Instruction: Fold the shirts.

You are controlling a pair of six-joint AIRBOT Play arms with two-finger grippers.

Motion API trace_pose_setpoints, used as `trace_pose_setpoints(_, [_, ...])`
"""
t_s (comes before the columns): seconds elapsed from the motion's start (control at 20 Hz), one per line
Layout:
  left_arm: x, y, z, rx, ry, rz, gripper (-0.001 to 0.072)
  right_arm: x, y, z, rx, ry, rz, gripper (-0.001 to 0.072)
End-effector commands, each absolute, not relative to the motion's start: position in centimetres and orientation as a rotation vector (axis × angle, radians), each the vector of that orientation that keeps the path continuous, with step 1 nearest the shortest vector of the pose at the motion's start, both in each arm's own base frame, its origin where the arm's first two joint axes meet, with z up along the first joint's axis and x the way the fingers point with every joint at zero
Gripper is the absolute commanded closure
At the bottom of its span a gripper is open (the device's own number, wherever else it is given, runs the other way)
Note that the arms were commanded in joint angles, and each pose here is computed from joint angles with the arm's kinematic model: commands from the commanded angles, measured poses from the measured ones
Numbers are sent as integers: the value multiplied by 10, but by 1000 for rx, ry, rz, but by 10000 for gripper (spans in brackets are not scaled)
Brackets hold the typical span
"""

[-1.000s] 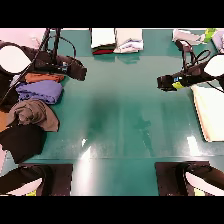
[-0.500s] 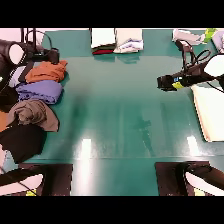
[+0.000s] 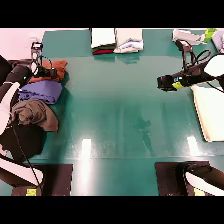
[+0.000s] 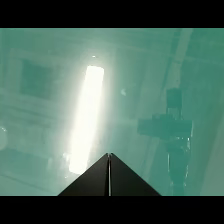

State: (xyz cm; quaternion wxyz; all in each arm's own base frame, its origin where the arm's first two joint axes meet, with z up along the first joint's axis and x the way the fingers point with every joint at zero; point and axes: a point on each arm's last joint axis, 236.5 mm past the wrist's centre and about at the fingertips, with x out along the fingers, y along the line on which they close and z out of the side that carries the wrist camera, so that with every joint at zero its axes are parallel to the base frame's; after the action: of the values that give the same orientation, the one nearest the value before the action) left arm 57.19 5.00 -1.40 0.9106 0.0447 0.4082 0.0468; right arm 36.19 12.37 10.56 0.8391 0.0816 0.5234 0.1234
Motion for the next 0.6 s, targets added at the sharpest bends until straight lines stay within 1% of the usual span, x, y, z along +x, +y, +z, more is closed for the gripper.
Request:
trace_pose_setpoints(0.0, [586, 55, -16, 88, 798, 100, 83, 362, 124, 105, 173, 1108, 262, 692])
trace_pose_setpoints(0.1, [586, 56, -8, 89, 804, 105, 514, 362, 124, 105, 173, 1108, 262, 692])
trace_pose_setpoints(0.15, [586, 57, -3, 88, 810, 109, 675, 362, 125, 106, 174, 1108, 263, 692])
trace_pose_setpoints(0.25, [587, 60, 25, 84, 810, 124, 675, 364, 125, 115, 172, 1092, 267, 692])
trace_pose_setpoints(0.3, [589, 60, 54, 84, 766, 129, 675, 367, 126, 127, 172, 1067, 272, 692])
trace_pose_setpoints(0.4, [585, 58, 147, 85, 595, 134, 675, 377, 128, 165, 173, 980, 289, 693])
trace_pose_setpoints(0.45, [574, 53, 203, 92, 497, 129, 675, 382, 129, 187, 175, 927, 297, 692])
trace_pose_setpoints(0.55, [530, 35, 297, 136, 346, 102, 675, 388, 130, 234, 177, 817, 313, 693])
